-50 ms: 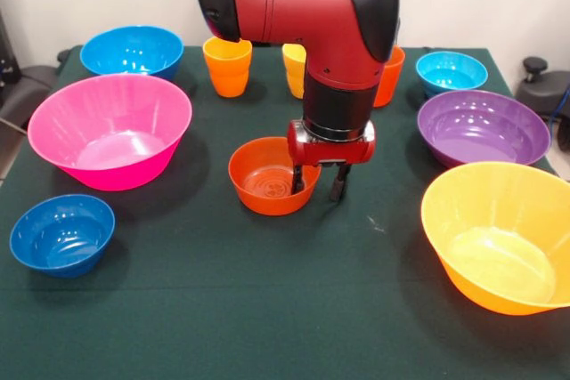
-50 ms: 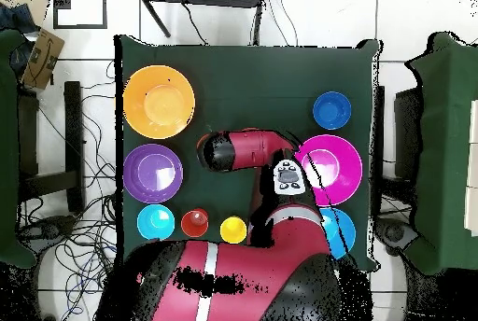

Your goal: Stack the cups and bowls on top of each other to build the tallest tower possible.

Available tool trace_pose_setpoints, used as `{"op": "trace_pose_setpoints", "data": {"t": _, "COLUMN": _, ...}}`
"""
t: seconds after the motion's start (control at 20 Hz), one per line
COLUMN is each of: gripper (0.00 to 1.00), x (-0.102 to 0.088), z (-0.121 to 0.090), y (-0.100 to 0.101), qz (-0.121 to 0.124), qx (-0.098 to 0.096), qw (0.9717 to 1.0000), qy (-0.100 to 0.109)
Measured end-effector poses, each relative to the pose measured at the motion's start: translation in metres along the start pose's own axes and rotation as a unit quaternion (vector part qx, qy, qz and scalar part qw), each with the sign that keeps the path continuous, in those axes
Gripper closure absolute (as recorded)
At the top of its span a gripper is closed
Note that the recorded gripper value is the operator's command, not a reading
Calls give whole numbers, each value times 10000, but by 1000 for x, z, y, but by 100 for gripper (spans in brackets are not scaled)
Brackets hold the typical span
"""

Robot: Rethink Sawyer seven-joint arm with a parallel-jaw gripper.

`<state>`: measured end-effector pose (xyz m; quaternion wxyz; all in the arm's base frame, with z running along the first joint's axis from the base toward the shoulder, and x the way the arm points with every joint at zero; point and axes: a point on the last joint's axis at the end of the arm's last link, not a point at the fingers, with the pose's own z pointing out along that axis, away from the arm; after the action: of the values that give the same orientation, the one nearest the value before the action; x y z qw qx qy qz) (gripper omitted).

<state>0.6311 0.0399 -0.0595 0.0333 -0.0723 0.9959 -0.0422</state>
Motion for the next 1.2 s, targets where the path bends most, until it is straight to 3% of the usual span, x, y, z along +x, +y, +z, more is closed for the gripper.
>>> {"op": "trace_pose_setpoints", "data": {"t": 0.5, "gripper": 0, "x": -2, "z": -12, "y": 6, "qz": 46, "qx": -47, "qw": 10000, "qy": -27}}
{"op": "trace_pose_setpoints", "data": {"t": 1.2, "gripper": 0, "x": -9, "z": -68, "y": 16, "qz": 195, "qx": -180, "qw": 9994, "qy": -220}}
